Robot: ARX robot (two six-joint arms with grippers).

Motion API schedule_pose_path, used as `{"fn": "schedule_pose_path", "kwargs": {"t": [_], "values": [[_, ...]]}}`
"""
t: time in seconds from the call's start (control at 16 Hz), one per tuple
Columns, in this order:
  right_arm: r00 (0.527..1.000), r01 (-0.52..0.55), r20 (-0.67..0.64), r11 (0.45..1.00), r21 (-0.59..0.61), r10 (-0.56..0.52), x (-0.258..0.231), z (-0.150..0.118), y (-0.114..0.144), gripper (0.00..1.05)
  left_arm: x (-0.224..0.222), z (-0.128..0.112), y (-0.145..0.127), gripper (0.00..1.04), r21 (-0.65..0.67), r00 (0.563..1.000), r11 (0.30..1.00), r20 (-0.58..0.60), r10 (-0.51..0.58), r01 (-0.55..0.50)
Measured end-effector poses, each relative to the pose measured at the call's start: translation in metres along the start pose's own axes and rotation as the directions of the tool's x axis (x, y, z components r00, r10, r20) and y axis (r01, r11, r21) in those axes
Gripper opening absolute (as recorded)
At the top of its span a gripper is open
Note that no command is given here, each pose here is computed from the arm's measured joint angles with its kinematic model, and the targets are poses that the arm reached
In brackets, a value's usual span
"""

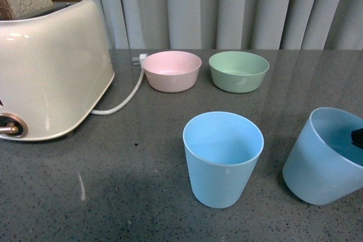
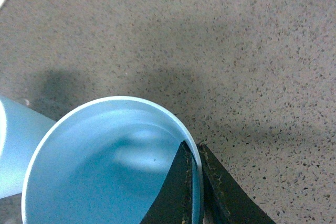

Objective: Stack blue cups with both arms

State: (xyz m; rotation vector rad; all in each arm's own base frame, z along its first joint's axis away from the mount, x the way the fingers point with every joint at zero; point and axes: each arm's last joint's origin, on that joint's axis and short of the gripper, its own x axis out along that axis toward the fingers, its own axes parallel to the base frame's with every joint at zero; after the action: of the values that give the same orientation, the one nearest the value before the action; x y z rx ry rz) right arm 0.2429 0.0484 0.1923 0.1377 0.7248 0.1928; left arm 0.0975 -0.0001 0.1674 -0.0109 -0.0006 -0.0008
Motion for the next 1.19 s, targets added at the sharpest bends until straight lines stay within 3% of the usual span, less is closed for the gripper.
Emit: {"fn": "schedule_pose_path", "kwargs": {"t": [0.12,0.19,0.31,0.5,0.69,1.19], "values": [[0.998,-0.013,0.066,1.0,-0.014,0.014,-0.021,0.019,0.003,0.02,0.0,0.0,0.0,0.98,0.0,1.0,1.0,0.0,0.0,0.0],[0.985,-0.056,0.16,0.997,-0.06,0.065,-0.047,0.046,0.013,0.02,0.0,0.0,0.0,0.98,0.0,1.0,1.0,0.0,0.0,0.0],[0.968,-0.165,0.164,0.976,-0.144,0.188,-0.062,0.063,0.042,0.02,0.0,0.0,0.0,0.98,0.0,1.0,1.0,0.0,0.0,0.0],[0.958,-0.241,0.106,0.947,-0.211,0.268,-0.048,0.067,0.071,0.02,0.0,0.0,0.0,0.98,0.0,1.0,1.0,0.0,0.0,0.0],[0.964,-0.242,0.048,0.941,-0.237,0.26,-0.025,0.064,0.082,0.02,0.0,0.0,0.0,0.98,0.0,1.0,1.0,0.0,0.0,0.0],[0.969,-0.245,-0.028,0.935,-0.254,0.247,-0.009,0.056,0.081,0.02,0.0,0.0,0.0,0.98,0.0,1.0,1.0,0.0,0.0,0.0]]}}
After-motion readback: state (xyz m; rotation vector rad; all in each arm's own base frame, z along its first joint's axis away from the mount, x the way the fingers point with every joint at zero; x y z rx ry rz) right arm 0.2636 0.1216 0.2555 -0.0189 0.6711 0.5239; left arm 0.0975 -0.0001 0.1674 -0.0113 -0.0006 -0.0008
